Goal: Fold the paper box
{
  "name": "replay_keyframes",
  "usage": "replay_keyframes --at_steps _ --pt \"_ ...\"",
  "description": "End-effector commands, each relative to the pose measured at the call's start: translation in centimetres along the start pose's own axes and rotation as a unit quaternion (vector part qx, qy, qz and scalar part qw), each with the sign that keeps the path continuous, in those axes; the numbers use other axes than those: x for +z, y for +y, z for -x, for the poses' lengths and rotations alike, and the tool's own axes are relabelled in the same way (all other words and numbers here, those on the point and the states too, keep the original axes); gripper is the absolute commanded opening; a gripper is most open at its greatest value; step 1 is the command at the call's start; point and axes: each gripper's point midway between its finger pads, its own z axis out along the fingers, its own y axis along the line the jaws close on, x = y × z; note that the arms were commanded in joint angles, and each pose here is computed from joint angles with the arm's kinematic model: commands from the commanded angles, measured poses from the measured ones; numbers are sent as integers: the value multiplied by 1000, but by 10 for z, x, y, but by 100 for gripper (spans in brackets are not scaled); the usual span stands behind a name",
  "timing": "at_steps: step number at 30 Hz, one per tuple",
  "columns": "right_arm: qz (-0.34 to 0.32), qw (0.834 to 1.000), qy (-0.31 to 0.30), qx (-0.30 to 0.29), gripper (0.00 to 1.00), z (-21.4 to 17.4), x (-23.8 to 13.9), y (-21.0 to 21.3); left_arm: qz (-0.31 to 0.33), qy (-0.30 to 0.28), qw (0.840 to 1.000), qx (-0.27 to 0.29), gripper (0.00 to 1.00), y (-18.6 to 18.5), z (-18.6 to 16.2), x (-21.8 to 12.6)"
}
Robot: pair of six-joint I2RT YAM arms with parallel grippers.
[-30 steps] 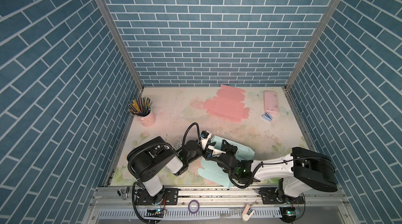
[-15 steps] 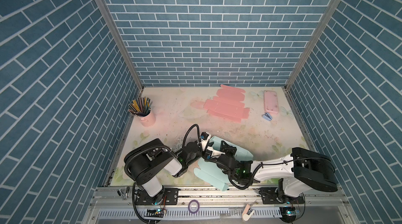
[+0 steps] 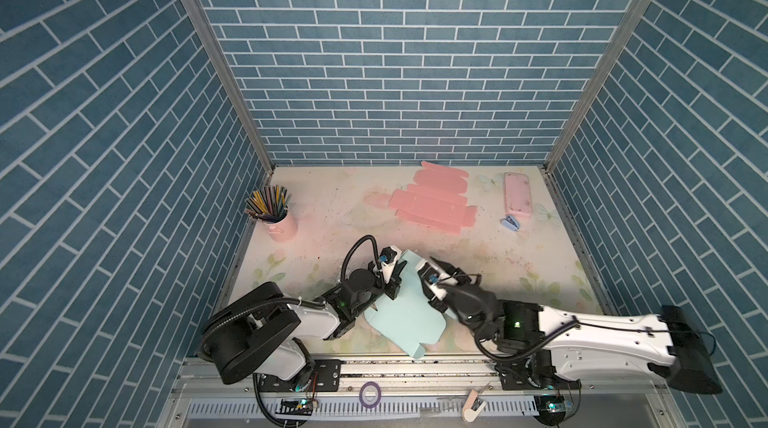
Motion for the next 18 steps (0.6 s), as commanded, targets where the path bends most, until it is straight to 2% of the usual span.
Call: replay_keyframes --at_steps 1,4,8,10,18 --pt "54 984 25 169 51 -14 -3 -20 4 -8 1000 19 7 -1 10 3" --pt "72 963 73 249 50 -28 13 -38 0 -7 1000 21 7 -3 9 6" --pt "119 937 141 296 45 -55 45 -24 -8 -6 1000 21 7 -7 7 9" --pt "155 924 148 317 44 -61 57 -9 -10 -1 1000 23 8 -8 6 12" --pt "219 897 160 349 41 -69 83 17 -14 13 999 31 8 -11 -2 22"
